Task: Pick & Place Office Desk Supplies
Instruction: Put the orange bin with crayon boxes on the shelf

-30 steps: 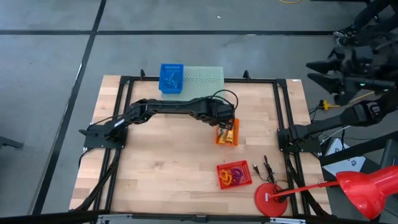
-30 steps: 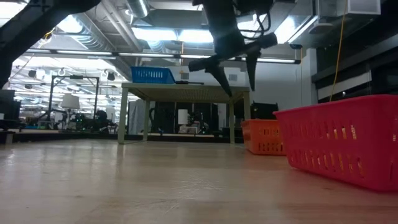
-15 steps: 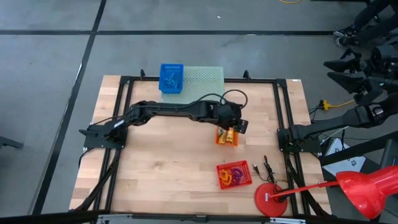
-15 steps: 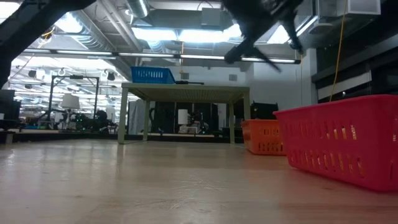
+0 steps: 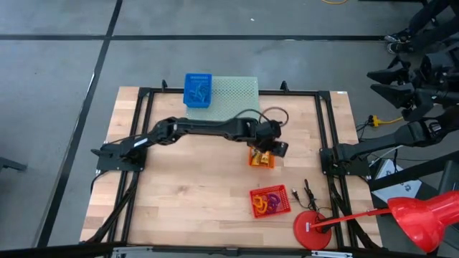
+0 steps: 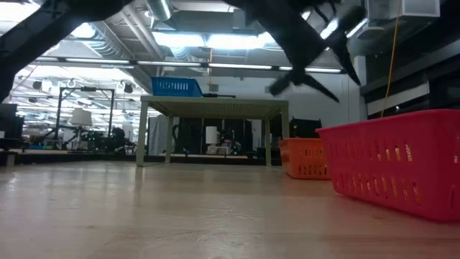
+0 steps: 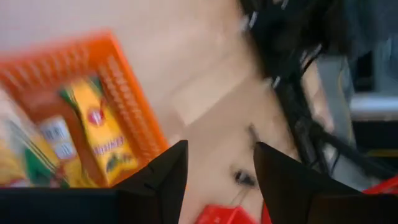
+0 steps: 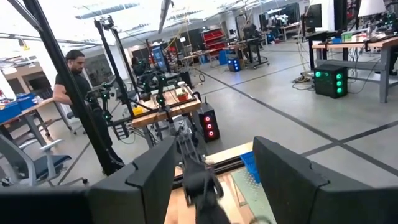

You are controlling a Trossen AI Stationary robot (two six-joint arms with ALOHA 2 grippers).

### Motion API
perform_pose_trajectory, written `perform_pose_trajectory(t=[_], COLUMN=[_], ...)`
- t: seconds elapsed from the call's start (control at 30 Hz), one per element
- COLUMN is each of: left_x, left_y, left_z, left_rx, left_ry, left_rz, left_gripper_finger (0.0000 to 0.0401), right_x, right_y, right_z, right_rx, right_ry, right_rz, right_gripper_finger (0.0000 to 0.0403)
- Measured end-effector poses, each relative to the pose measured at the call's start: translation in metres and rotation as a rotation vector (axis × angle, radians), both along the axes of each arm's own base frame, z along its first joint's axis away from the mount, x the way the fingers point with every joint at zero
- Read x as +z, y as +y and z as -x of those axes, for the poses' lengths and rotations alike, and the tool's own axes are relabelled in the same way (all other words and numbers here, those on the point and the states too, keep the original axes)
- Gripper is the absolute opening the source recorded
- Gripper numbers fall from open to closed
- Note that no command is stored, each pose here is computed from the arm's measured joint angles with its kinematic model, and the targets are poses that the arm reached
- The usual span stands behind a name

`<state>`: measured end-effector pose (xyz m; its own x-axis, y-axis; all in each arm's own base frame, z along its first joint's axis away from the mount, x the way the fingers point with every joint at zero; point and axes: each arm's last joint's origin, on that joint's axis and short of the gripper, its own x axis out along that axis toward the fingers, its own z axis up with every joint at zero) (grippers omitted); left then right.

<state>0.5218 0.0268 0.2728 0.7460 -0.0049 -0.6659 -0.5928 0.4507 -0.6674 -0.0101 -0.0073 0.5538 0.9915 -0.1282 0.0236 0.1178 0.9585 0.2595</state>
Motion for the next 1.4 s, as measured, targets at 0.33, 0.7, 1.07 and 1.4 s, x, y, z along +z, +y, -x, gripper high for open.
perform_pose_trajectory(t=[0.33, 0.7, 1.07, 1.4], left_x=[-0.045, -0.047, -0.047, 0.064], left_y=[-0.005, 0.009, 0.005, -0.031], left_z=[-0.017, -0.013, -0.013, 0.000], left_rx=[-0.035, 0.002, 0.009, -0.106], left_ry=[0.049, 0.090, 0.089, -0.293], left_rz=[0.095, 0.084, 0.085, -0.305], left_gripper_finger=[0.0203, 0.0205, 0.0205, 0.0205], right_x=[-0.001, -0.003, -0.003, 0.007], right_y=[0.000, 0.000, 0.000, 0.003], right_z=[-0.001, -0.001, -0.001, -0.019], right_rx=[-0.008, -0.008, -0.002, 0.056], right_ry=[0.013, 0.031, 0.035, -0.026], right_rz=[-0.004, -0.007, 0.009, -0.022], right_gripper_finger=[0.0217, 0.0217, 0.0217, 0.0217])
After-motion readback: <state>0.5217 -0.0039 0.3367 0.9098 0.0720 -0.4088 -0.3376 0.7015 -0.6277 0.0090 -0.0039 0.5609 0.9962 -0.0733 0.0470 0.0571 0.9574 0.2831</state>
